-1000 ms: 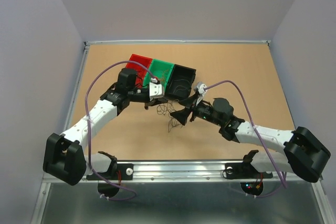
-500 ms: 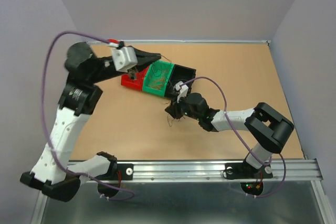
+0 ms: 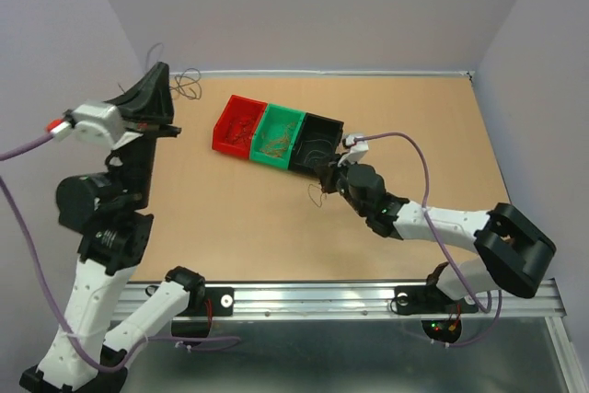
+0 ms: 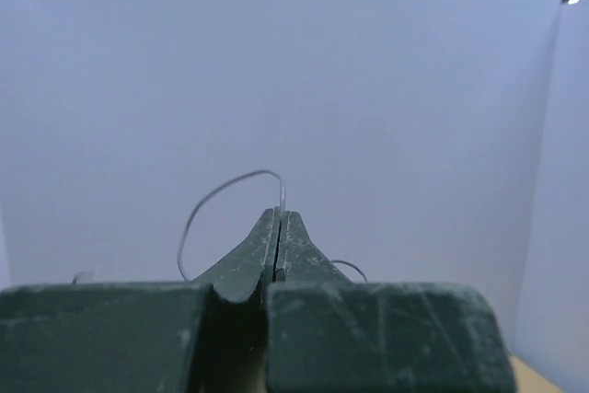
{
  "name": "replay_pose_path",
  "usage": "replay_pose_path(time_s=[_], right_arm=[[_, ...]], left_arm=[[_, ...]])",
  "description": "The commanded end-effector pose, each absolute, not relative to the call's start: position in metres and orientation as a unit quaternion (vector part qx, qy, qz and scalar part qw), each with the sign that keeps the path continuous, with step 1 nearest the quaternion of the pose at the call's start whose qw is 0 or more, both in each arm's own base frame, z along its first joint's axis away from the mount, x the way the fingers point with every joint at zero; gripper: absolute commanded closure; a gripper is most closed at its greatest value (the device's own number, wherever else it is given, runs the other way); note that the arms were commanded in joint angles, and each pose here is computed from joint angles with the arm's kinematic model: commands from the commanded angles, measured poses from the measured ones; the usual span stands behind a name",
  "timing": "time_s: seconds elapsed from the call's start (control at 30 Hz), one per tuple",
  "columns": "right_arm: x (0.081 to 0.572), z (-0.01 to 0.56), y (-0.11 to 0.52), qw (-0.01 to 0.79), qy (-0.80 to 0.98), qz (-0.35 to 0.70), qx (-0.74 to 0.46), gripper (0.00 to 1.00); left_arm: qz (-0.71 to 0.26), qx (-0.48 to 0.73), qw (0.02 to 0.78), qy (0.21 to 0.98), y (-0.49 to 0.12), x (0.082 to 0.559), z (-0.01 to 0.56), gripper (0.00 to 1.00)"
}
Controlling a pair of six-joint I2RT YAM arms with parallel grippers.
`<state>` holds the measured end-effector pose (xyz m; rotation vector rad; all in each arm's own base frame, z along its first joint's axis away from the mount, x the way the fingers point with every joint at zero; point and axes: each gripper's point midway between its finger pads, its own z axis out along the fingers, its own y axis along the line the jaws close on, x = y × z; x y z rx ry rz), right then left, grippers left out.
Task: Untangle the cables
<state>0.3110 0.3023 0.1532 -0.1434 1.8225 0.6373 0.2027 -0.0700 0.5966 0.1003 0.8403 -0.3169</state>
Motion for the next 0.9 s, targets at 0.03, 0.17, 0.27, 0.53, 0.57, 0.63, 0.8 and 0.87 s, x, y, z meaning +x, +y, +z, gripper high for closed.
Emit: replay_pose_path(time_s=[0.03,0.17,0.27,0.53,0.57,0.63,0.8,0.87], right_arm=[[0.314,0.187,0.255,0.624,0.742,0.243,0.034,1.00],[0.302,0.217,0.226,0.655,0.710,0.248,0.070,0.99],[0.291,0.242,0.205,0.679,0.681,0.258,0.090,0.99],[0.274,0.281,0.151,0.726,0.631,0.232,0.145,0.99],[0.272,0.284,0.147,0.728,0.628,0.231,0.148,0.99],[0.268,0.290,0.138,0.735,0.617,0.232,0.158,0.99],[0.263,0.297,0.126,0.742,0.606,0.229,0.172,1.00],[0.262,0.300,0.124,0.744,0.602,0.231,0.174,1.00]], left_arm=[[-0.125,0.059,0.870,0.473,-0.091,0.265,0.531,1.00],[-0.114,0.086,0.849,0.509,-0.108,0.295,0.486,1.00],[-0.115,0.126,0.829,0.533,-0.127,0.315,0.454,1.00],[-0.227,0.317,0.744,0.543,-0.214,0.323,0.378,1.00],[-0.233,0.326,0.733,0.550,-0.221,0.330,0.369,1.00],[-0.245,0.339,0.714,0.561,-0.236,0.337,0.354,1.00],[-0.259,0.357,0.701,0.560,-0.269,0.340,0.360,1.00],[-0.271,0.369,0.694,0.556,-0.287,0.337,0.361,1.00]])
